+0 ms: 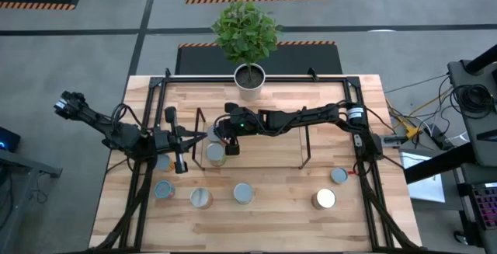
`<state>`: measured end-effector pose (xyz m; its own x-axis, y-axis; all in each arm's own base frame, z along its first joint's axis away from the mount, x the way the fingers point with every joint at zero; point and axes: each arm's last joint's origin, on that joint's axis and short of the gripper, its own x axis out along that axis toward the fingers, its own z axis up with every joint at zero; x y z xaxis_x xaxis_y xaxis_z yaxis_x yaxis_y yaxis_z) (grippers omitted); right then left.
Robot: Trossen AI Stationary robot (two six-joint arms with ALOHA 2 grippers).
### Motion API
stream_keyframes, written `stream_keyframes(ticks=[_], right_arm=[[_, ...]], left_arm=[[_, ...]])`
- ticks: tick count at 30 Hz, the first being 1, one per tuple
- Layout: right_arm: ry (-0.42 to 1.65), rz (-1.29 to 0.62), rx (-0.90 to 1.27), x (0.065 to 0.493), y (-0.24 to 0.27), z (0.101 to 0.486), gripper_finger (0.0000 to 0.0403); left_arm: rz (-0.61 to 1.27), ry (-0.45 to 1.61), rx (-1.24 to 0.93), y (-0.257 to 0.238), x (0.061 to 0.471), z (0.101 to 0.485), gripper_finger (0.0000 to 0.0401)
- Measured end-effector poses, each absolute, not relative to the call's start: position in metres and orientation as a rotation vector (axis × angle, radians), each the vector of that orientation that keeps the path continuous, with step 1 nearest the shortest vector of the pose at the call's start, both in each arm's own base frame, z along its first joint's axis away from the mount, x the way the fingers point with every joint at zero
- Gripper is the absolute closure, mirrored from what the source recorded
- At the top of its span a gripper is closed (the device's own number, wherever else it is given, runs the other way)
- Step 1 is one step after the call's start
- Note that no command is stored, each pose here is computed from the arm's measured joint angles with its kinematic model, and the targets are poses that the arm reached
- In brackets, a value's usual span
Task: Pick and place cans onto a shelf
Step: Put the canned green beans on the shelf
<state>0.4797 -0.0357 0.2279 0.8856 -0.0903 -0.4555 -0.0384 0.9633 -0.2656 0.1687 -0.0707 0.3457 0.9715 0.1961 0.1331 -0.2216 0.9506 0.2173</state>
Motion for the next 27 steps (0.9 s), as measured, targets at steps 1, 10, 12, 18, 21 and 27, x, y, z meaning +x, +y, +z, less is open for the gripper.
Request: stream_keyframes(ticks=[1, 10, 12, 18, 21, 27], right_arm=[[0.489, -0.027, -0.273, 0.4795, -0.0357, 0.2275, 0.0390], [0.494, -0.025, -0.274, 0.4787, -0.0356, 0.2282, 0.0390], [0.494, -0.025, -0.275, 0.4786, -0.0356, 0.2282, 0.0390], [0.488, -0.026, -0.275, 0.4787, -0.0356, 0.2285, 0.0390], [0.485, -0.026, -0.276, 0.4786, -0.0356, 0.2292, 0.0390], [0.469, -0.027, -0.286, 0.4767, -0.0355, 0.2356, 0.0390]], left_arm=[[0.213, -0.111, 0.233, -0.0707, 0.1687, 0.3457, 0.0400], [0.213, -0.110, 0.233, -0.0708, 0.1688, 0.3456, 0.0400], [0.213, -0.110, 0.234, -0.0708, 0.1688, 0.3456, 0.0400], [0.213, -0.110, 0.234, -0.0708, 0.1688, 0.3456, 0.0400], [0.213, -0.110, 0.234, -0.0708, 0.1688, 0.3456, 0.0400], [0.213, -0.110, 0.234, -0.0708, 0.1688, 0.3456, 0.0400]])
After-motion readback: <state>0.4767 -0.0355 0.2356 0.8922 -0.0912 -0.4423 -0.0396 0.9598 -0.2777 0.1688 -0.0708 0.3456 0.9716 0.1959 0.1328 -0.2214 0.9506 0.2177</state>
